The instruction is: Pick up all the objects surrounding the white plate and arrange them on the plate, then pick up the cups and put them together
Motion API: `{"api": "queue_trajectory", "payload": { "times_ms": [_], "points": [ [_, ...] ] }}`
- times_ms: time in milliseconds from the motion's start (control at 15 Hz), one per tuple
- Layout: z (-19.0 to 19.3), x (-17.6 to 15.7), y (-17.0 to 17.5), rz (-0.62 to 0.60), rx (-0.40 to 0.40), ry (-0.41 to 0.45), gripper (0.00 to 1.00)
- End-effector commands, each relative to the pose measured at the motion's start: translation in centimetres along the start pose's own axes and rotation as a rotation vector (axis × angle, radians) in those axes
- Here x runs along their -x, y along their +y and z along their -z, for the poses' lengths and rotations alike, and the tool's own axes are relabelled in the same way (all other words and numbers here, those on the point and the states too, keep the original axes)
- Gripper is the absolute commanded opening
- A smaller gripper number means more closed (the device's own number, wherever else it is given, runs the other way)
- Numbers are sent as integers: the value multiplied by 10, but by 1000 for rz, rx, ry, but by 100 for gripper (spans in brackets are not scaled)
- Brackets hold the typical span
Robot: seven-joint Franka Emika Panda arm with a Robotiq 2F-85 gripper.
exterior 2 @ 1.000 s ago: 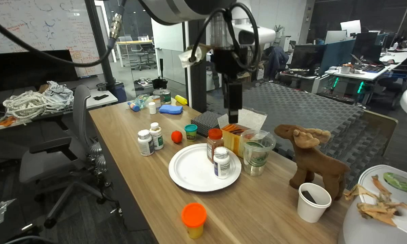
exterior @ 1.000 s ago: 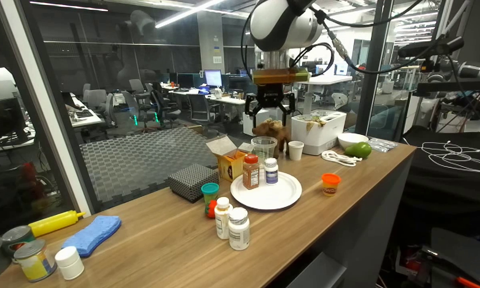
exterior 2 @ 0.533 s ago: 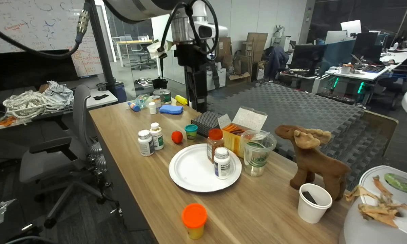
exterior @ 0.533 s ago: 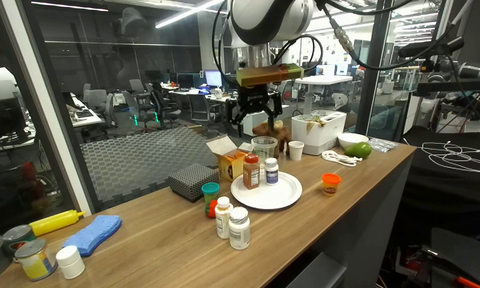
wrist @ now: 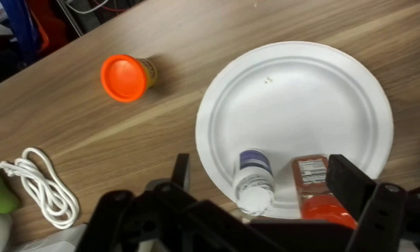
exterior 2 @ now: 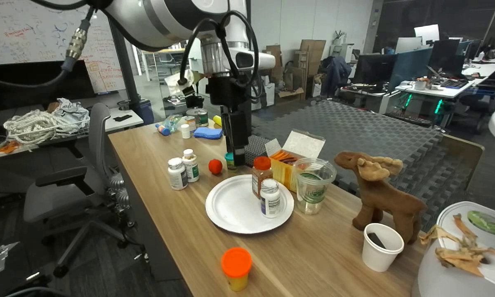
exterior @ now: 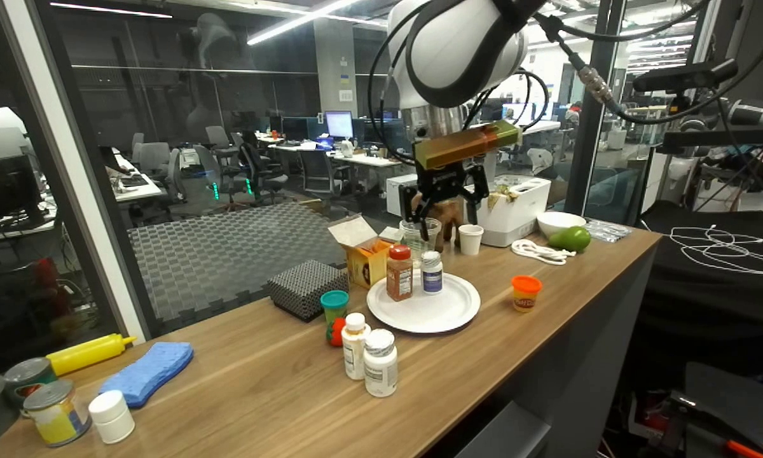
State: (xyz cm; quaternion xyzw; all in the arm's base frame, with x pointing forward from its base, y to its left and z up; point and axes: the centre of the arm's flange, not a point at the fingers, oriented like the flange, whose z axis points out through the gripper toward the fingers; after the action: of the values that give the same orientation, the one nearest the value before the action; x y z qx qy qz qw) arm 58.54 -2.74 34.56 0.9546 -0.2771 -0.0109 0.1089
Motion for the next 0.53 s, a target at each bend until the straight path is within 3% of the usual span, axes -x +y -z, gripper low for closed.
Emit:
{"api": "queue_trajectory", "payload": {
  "times_ms": [0, 467],
  "points": [
    [-11, 24, 57, -99, -16, 6, 100],
    [-68, 25, 113, -118, -107, -23, 100]
  ]
}}
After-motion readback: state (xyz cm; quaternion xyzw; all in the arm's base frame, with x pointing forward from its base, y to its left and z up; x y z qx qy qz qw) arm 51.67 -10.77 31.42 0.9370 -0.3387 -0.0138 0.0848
